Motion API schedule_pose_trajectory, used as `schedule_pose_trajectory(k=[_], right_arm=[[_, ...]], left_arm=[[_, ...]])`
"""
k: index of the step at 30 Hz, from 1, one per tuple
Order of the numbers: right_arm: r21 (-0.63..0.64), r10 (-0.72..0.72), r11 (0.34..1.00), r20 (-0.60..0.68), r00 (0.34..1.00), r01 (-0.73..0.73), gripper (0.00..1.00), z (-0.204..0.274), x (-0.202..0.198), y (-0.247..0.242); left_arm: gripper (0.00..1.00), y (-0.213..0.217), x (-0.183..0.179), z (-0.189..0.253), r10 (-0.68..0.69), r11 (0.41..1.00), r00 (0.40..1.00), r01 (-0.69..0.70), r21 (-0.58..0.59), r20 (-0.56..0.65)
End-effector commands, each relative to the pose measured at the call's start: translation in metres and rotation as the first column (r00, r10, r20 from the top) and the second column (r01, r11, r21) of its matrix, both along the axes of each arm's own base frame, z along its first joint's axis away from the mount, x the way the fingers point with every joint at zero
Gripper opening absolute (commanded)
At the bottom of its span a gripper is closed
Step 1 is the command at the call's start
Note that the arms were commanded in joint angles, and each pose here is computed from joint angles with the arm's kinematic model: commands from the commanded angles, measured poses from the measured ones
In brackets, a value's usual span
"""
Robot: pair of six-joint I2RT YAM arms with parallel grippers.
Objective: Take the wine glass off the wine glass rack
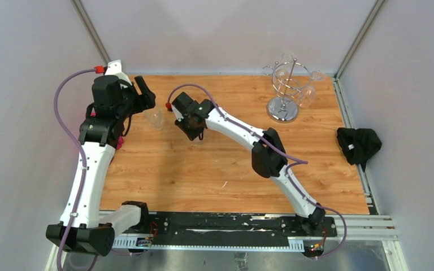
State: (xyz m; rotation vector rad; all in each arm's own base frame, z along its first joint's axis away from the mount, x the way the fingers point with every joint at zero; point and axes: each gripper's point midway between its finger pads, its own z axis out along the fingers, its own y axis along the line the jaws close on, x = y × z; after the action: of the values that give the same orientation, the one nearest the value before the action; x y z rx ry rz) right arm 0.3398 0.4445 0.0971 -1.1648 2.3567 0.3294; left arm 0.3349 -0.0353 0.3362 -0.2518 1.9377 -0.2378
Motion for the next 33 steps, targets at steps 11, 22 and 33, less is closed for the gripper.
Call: schedule_pose_trajectory(k=[11,22,33], right_arm=[[-0.006,-0.017,1.000,-0.043,0.999,0.017,0.00,-0.019,-0.001,-0.002],[-0.007,-0.034,0.999,-0.026,0.999,0.034,0.20,-0.008,0.000,-0.006],[0.027,-0.037,0.999,-0.010,0.999,0.037,0.49,0.014,-0.002,-0.006]], left_arm=[[0.77,0.000,0.003,0.003,-0.007,1.000,1.000,0.007,0.000,0.018],[0.79,-0.001,0.004,0.001,-0.009,1.000,1.000,0.009,-0.003,0.013],[0.82,-0.002,0.004,-0.001,-0.014,1.000,1.000,0.014,-0.005,0.006]])
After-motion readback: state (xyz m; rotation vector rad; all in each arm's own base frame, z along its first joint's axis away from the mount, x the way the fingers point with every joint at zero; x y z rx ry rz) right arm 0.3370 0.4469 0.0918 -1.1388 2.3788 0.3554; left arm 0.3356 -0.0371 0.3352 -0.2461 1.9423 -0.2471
